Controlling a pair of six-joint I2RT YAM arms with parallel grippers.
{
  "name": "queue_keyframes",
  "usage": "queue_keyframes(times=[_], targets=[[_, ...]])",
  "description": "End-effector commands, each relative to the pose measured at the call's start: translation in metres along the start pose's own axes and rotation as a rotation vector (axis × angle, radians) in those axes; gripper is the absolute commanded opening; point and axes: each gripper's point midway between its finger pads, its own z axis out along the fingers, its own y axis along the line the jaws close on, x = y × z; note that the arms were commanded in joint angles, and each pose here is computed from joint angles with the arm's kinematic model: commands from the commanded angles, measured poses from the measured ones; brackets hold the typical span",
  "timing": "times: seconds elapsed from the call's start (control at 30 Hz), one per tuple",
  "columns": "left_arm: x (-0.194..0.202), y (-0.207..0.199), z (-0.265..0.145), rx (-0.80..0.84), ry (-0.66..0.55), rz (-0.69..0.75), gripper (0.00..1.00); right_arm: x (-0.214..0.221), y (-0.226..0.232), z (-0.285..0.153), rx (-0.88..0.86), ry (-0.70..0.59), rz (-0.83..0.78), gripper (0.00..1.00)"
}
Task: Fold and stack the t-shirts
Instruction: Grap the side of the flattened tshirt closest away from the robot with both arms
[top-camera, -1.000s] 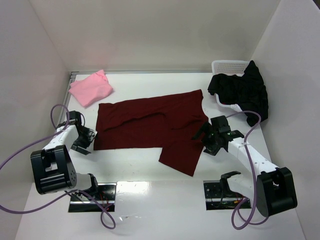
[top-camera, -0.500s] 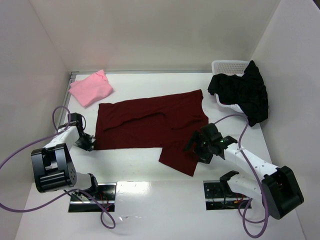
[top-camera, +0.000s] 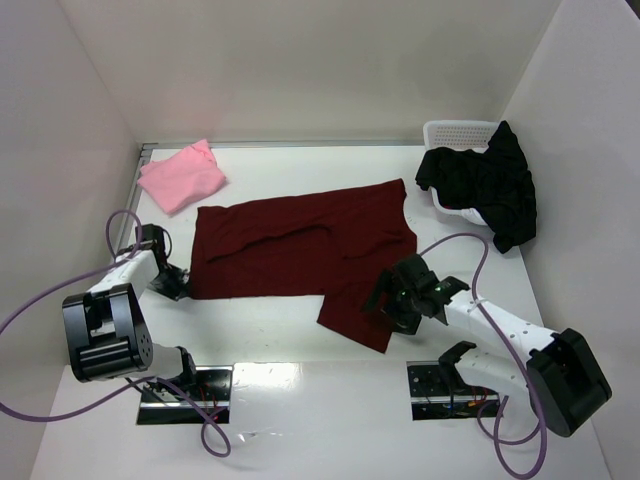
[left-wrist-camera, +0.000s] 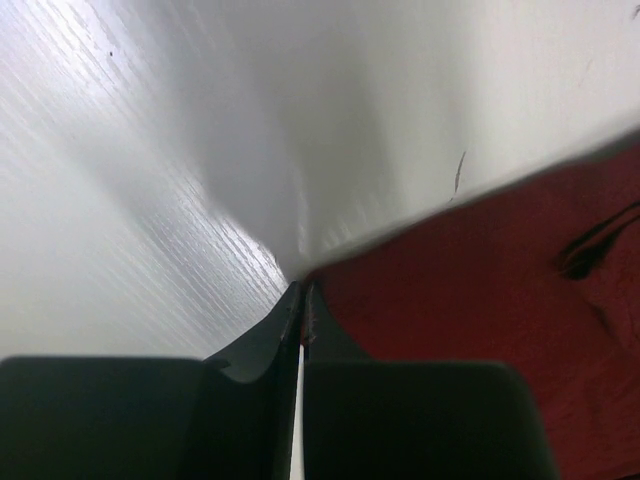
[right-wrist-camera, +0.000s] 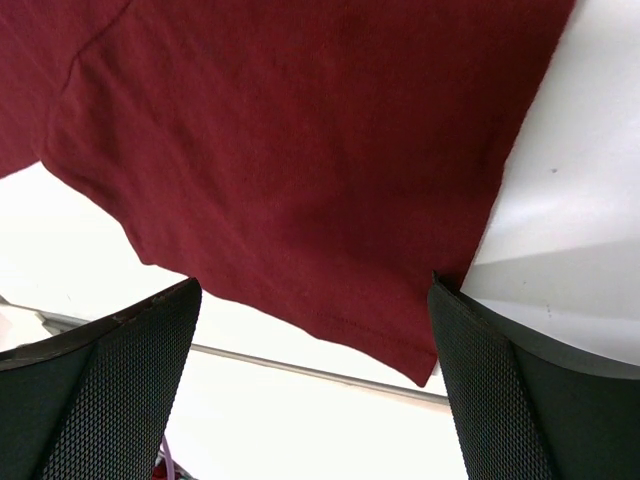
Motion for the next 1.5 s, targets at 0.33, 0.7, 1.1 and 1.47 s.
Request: queue_keyframes(times=[0.33,0.7,1.1,1.47], targets=[[-0.028,-0.022,-0.016,0.036,-0.081,0.061,0.00,0.027,-0.022,0.000,0.136,0.066,-0.061,1.00],[-0.033,-0.033,-0.019,0.079,-0.093,0.079,0.00,0.023,-0.011,-0.020,0.211,0.036,-0.109,1.00],[-0.042,-0.050,-0.024,0.118,-0.097,0.078,0.00,0.043,-0.028,0.006,0.294,0.116,-0.150,0.94],[-0.043,-0.053,-0.027,0.130,-0.097,0.087,0.00,0.035,-0.012,0.019,0.250,0.090,-0.174,0.33]])
